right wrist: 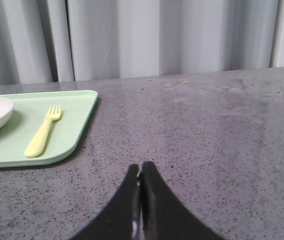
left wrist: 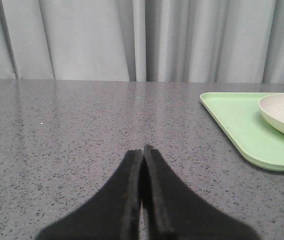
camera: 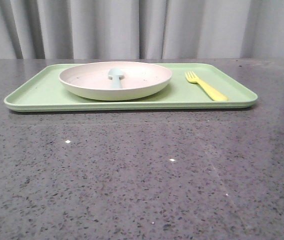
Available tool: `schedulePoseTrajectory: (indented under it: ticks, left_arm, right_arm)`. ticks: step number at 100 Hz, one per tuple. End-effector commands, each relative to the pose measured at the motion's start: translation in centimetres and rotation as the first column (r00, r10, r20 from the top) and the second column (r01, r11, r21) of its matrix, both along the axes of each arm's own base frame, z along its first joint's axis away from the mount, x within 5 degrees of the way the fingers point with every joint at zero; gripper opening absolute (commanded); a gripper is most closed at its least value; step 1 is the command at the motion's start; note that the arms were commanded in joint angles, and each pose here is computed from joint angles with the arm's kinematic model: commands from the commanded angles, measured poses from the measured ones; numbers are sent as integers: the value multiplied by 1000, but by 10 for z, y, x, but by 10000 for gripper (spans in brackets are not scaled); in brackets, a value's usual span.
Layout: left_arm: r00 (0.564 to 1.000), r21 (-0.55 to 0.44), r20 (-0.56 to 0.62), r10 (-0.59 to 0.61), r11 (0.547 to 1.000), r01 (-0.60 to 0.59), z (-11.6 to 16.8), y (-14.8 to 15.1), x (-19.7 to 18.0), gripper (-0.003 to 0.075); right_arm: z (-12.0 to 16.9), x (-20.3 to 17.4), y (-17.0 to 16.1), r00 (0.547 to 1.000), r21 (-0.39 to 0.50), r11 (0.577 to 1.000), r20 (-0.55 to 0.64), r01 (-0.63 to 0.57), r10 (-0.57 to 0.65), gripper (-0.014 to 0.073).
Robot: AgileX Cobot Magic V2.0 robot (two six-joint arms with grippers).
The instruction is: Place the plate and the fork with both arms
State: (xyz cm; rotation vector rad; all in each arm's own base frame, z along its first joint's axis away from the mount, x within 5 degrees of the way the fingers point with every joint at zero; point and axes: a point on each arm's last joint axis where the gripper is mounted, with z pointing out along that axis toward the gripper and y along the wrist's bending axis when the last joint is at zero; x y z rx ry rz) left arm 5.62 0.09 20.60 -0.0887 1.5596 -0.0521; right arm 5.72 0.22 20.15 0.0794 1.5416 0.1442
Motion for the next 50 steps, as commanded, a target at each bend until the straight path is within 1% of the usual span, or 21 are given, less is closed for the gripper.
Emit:
schedulePoseTrajectory:
  ticks: [1, 9, 50]
  left_arm:
    - [995, -6, 100, 12, 1000, -12, 5, 1, -2, -20]
    - [995, -6, 100, 12, 1000, -12, 5, 1, -2, -20]
    - [995, -6, 100, 12, 1000, -12, 5, 1, -2, -20]
  right_arm:
    - [7, -3, 0, 997, -22, 1000, 78, 7, -6, -66]
    - [5, -3, 0, 998, -23, 1000, 62, 8, -7, -66]
    - [6, -3, 0, 998, -23, 1000, 64, 8, -6, -66]
